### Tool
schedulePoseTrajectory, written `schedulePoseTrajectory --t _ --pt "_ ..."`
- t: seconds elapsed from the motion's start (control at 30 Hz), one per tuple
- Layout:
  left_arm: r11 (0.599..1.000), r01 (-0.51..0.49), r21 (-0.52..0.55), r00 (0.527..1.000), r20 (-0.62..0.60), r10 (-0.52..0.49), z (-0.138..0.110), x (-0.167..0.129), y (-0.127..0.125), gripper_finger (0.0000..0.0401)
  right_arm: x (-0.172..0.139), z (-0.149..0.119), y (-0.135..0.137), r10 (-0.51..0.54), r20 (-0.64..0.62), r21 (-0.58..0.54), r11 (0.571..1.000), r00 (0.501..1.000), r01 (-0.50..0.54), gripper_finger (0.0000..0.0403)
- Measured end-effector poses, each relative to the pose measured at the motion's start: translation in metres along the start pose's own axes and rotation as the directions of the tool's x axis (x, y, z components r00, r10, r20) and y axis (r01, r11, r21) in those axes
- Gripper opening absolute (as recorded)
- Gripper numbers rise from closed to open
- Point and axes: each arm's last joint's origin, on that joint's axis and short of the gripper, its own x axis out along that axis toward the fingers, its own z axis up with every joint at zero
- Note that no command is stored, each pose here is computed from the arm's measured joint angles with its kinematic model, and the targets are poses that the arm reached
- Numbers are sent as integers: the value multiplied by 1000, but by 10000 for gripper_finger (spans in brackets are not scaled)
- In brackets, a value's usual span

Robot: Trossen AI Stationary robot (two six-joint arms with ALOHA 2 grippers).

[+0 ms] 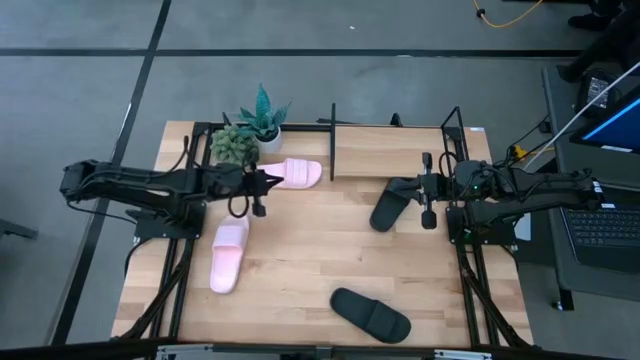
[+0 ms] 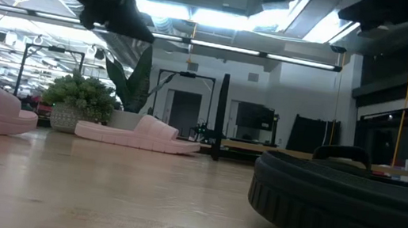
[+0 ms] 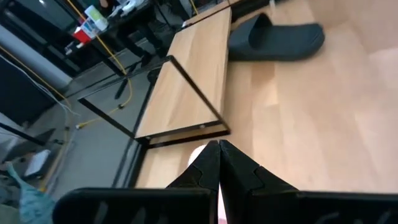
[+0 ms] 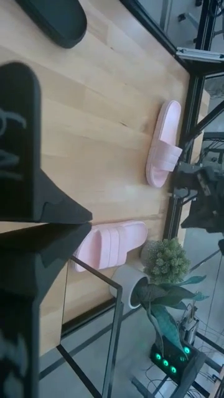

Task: Pick and place slides into the shelf
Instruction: Put the top pink slide on the shelf

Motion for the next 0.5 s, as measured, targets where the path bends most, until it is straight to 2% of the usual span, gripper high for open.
schedulePoseTrajectory --t 0.2,0.5 --pt "998 -21 51 999 -27 23 -4 3 5 0 0 0 0 0 0 -1 1000 1000 0 16" --pt "998 -24 54 997 -72 28 -9 11 6 0 0 0 0 0 0 -1 1000 1000 0 15"
